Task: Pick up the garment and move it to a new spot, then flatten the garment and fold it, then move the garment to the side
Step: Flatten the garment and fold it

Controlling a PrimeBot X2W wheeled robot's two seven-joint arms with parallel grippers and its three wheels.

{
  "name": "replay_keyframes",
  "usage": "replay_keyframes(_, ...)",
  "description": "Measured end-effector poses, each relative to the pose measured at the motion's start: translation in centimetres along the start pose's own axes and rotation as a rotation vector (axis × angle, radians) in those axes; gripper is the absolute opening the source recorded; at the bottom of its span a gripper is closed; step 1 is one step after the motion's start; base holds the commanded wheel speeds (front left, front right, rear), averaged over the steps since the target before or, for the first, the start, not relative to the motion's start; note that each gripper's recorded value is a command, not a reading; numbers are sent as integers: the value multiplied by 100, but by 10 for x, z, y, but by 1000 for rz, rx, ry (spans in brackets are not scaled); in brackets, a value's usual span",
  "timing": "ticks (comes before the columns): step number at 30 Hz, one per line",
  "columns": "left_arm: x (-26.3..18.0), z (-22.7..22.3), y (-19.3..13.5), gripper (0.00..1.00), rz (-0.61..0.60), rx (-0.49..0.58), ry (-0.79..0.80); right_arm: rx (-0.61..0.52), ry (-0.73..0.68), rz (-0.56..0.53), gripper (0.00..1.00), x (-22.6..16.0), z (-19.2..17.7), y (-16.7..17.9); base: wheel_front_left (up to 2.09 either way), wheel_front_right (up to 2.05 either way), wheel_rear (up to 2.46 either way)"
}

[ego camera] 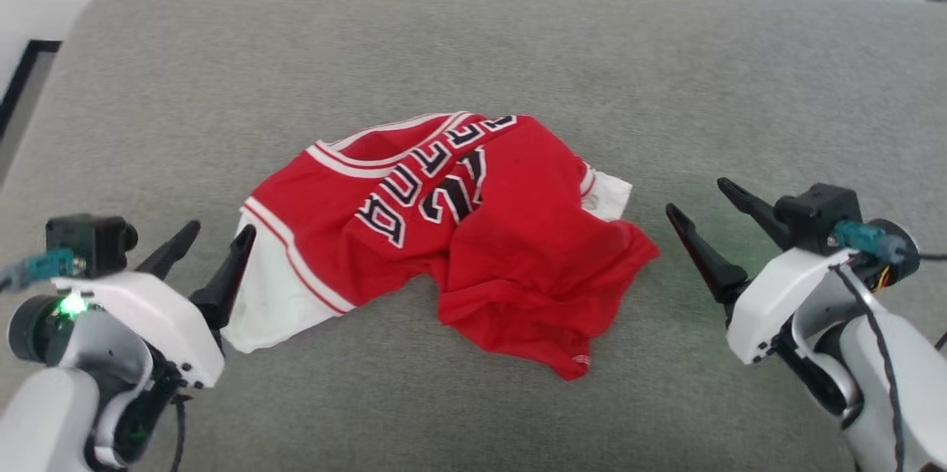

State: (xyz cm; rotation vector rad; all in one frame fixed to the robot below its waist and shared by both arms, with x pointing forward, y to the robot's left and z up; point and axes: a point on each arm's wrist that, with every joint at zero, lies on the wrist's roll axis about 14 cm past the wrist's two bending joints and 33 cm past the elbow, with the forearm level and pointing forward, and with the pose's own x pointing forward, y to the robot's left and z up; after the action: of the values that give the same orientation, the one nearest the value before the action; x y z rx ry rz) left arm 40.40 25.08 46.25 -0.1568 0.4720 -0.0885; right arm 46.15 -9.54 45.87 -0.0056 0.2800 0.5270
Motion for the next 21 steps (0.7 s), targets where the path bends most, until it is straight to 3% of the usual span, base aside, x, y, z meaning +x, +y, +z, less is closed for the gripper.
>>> replay_keyframes(10, -44, 14, 11, 100, 76, 7, -319, -59, 155, 165, 100, 33, 3, 30, 0, 0, 0)
replay_keyframes(21, -71, -12, 21, 100, 170, -111, -366, -171, 474, 270, 100, 68, -34, 42, 0, 0, 0)
